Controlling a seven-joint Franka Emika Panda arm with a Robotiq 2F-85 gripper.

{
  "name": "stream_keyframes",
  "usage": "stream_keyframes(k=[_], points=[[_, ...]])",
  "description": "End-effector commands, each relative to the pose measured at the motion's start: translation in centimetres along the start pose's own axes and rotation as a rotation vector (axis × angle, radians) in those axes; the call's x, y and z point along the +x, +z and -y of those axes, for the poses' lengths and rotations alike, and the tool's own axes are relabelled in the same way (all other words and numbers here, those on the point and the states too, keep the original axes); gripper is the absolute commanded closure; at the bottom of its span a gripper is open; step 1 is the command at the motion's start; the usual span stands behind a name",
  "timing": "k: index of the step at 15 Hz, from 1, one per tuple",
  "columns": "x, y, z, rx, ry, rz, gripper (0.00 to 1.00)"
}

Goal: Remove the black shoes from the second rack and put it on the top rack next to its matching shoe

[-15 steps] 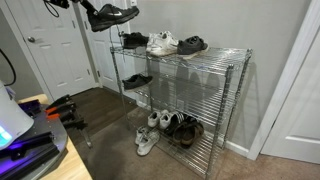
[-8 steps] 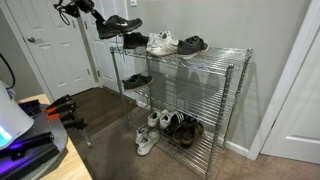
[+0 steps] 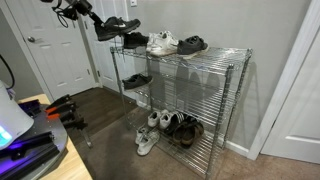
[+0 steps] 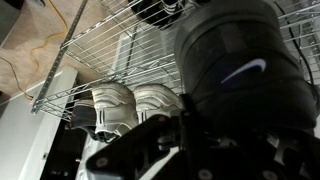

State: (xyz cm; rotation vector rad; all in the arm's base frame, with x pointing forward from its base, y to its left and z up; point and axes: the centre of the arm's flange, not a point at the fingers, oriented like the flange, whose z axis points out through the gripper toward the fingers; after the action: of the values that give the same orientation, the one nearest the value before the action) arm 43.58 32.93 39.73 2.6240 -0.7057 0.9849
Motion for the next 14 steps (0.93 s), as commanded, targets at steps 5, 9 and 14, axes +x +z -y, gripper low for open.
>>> stream_keyframes(k=[5,9,14], points=[[5.0,0.3,-0.4,0.014,0.082,0.017,0.95],[10.6,2.5,-0.3,0.009,0.144,0.068,0.95],[13.5,6.7,2.3,0.003,0.017,0.151,0.95]])
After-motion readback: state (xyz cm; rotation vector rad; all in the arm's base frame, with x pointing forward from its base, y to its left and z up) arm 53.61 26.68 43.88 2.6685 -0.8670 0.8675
